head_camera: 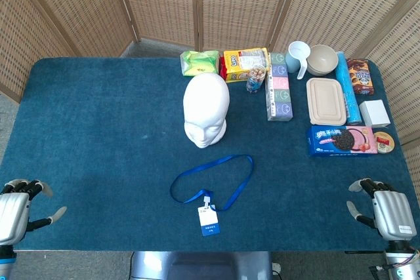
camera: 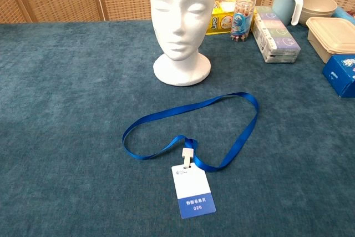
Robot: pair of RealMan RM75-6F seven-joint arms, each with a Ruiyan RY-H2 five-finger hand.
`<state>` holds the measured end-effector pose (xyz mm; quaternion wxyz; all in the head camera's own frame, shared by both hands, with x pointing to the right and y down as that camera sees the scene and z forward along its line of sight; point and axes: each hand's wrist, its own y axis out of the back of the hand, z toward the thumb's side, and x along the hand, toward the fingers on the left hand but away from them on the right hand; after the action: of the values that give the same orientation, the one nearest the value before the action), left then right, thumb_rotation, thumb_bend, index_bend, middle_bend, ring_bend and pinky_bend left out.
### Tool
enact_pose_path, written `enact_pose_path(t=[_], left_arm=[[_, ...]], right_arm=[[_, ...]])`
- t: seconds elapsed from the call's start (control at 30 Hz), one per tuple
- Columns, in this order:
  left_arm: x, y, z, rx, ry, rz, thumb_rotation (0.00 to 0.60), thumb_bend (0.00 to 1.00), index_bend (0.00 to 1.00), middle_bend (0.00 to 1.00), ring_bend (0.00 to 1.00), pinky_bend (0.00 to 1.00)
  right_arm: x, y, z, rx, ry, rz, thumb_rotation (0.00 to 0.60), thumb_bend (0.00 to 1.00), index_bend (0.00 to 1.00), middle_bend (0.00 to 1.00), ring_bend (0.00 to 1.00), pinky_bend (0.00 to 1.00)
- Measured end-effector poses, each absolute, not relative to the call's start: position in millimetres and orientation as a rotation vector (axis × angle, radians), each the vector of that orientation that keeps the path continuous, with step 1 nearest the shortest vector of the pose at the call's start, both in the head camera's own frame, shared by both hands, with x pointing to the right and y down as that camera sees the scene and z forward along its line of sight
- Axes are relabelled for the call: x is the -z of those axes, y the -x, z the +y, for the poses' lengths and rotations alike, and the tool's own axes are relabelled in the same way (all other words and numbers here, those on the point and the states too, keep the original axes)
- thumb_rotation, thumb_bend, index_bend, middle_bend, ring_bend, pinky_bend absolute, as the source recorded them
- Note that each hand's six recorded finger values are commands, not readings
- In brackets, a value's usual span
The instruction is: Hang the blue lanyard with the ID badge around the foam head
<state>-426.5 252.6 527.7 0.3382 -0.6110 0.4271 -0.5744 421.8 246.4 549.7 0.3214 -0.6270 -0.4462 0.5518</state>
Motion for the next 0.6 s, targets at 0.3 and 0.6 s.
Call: enact_pose_path(t=[0.3, 0.6], left_arm=[[-538.9, 425.8, 254.5, 1.518, 1.626, 1.1, 0.456, 0.14, 0.53, 0.5, 0.43, 0.28], [-538.8, 422.8, 245.9, 1.498, 1.628, 1.093, 0.454, 0.14, 0.53, 0.5, 0.43, 0.29]], right_arm=[[-549.5, -419.1, 244.4, -1.461, 1.653, -1.152, 0.6, 0.34, 0.44, 0.46, 0.46, 0.41], [-553.3, -411.1, 238.7, -1.445, 1.675, -1.148, 0.6, 0.34, 0.44, 0.46, 0.46, 0.41]])
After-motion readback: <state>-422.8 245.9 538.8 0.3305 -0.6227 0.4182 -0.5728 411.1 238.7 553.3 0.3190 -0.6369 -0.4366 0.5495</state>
